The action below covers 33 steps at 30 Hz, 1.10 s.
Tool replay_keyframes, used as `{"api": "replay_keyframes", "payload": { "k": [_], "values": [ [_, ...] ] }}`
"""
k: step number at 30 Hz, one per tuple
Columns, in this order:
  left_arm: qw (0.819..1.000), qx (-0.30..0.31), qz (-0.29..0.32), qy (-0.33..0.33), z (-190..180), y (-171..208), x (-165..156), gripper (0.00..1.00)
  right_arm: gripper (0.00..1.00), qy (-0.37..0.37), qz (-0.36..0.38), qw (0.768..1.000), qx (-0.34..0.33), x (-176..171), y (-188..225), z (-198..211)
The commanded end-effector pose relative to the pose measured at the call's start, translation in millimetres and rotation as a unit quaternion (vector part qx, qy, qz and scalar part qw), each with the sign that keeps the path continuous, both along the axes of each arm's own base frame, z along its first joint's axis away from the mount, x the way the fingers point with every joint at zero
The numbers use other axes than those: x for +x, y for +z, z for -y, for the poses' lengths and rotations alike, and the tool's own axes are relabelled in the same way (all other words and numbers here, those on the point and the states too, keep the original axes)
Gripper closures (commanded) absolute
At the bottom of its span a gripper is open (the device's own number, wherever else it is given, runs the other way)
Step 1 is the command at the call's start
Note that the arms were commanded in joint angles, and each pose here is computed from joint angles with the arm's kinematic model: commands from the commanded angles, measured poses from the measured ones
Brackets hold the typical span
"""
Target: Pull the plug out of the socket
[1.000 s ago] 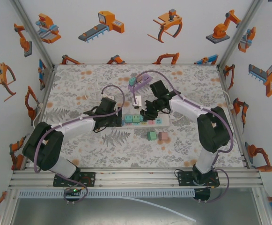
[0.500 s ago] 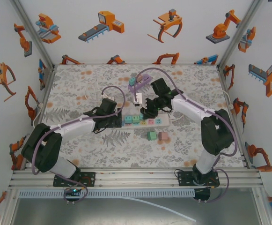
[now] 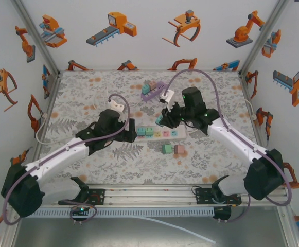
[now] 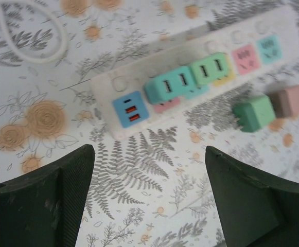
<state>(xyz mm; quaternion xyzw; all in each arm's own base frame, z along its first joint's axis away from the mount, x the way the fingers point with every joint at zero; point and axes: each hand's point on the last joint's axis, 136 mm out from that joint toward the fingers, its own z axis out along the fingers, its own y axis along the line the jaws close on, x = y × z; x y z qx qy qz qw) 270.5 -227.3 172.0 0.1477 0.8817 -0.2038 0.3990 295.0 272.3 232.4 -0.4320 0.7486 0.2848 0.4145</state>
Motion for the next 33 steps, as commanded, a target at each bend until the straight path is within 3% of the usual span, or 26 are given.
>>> {"api": "replay_keyframes", "payload": {
  "k": [1,6,14,17,24,33],
  "values": [
    [0.996,-0.027,0.027,-0.083,17,20,-22,0.19,0.8,-0.142,-0.085,0.983,0.082,16,14,26],
    [0.982,-0.067,0.064,-0.163,32,51,-50,0.19,0.79,-0.216,-0.174,0.948,0.155,8,10,61],
    [0.956,-0.11,0.102,-0.254,41,85,-91,0.12,0.78,-0.329,-0.308,0.851,0.268,-4,-27,120],
    [0.948,-0.116,0.107,-0.275,42,90,-102,0.02,0.78,-0.372,-0.33,0.817,0.291,-11,-47,137],
    [0.939,-0.123,0.114,-0.301,45,96,-114,0.03,0.78,-0.475,-0.342,0.747,0.316,-28,-107,171],
    [0.943,-0.099,0.098,-0.301,50,82,-109,0.03,0.78,-0.549,-0.323,0.713,0.292,-42,-151,199]
  ]
}}
